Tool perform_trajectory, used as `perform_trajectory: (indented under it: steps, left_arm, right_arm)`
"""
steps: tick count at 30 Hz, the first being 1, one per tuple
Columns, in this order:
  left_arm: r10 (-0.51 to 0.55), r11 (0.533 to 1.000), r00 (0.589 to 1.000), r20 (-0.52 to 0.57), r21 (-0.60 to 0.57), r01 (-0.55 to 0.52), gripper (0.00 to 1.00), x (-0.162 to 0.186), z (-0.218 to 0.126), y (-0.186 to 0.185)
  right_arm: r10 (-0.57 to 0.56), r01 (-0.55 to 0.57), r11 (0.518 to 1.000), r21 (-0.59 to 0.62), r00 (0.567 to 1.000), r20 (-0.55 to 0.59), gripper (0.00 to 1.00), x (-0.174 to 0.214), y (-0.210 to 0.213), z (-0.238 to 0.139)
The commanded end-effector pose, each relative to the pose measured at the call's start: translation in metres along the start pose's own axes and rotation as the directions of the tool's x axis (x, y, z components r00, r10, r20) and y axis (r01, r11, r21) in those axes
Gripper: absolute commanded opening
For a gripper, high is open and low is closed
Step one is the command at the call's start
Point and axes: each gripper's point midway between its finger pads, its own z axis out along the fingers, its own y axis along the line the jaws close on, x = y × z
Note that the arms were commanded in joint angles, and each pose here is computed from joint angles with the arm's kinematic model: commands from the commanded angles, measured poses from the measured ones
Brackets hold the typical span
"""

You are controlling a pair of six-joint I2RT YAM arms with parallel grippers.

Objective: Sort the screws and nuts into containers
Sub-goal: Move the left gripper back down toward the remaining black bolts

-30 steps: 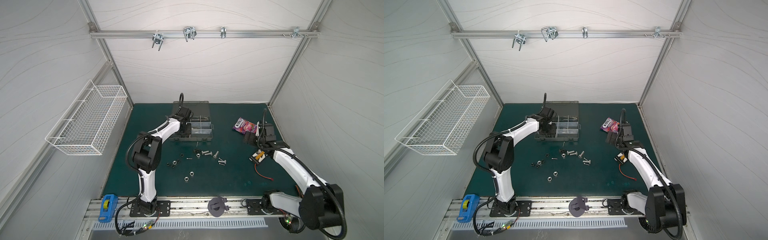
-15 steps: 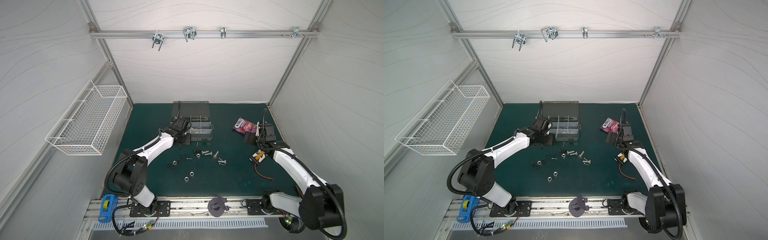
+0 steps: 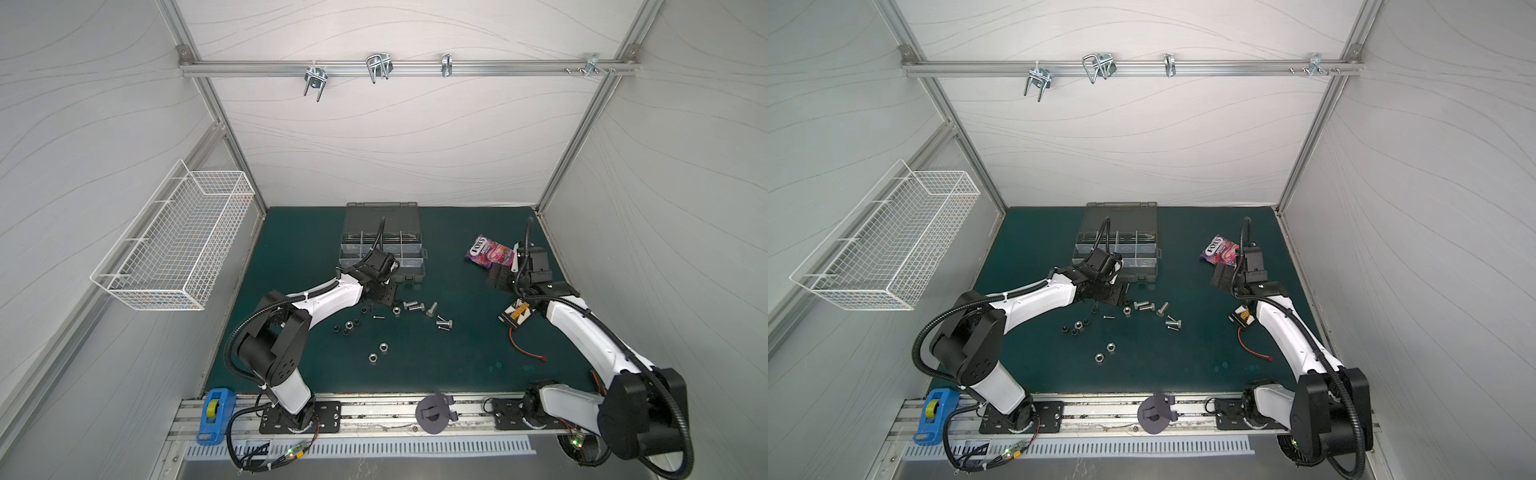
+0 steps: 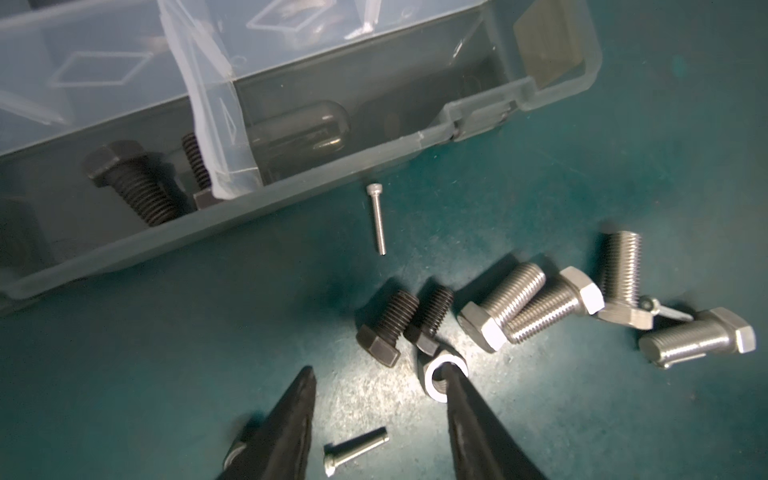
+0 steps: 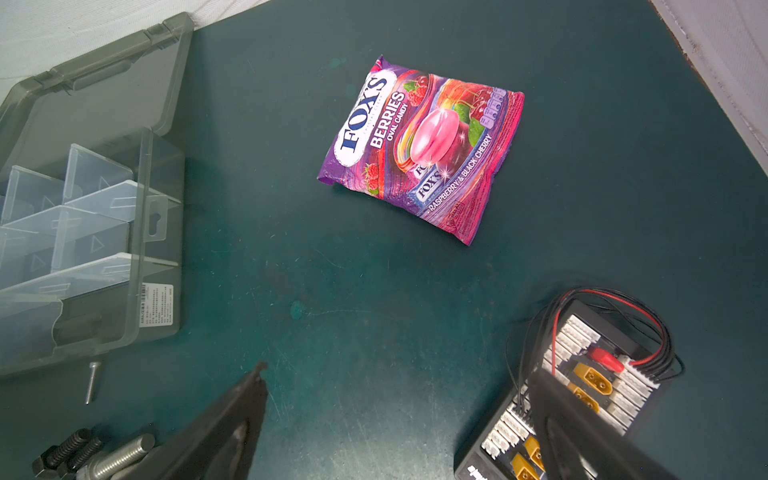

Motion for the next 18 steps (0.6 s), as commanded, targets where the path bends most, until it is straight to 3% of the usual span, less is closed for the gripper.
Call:
perform_trajectory:
  steps: [1,18]
  left_arm:
    - [0.045,0.999,0.999,0.0,-0.011,-0.045,0.52,0.0,0.008,-0.001]
    - [0.067,0.996,0.996,-0.051,-0.06,-0.07,0.51,0.011,0.022,0.007]
  right_arm:
    - [0.0,0.0,1.0,0.003,1.0,0.006,0.99,-0.002,0.001,-0.004]
    - [0.002,-0.002,1.0,0.001,1.0,0.004,0.99,-0.001,0.001,-0.003]
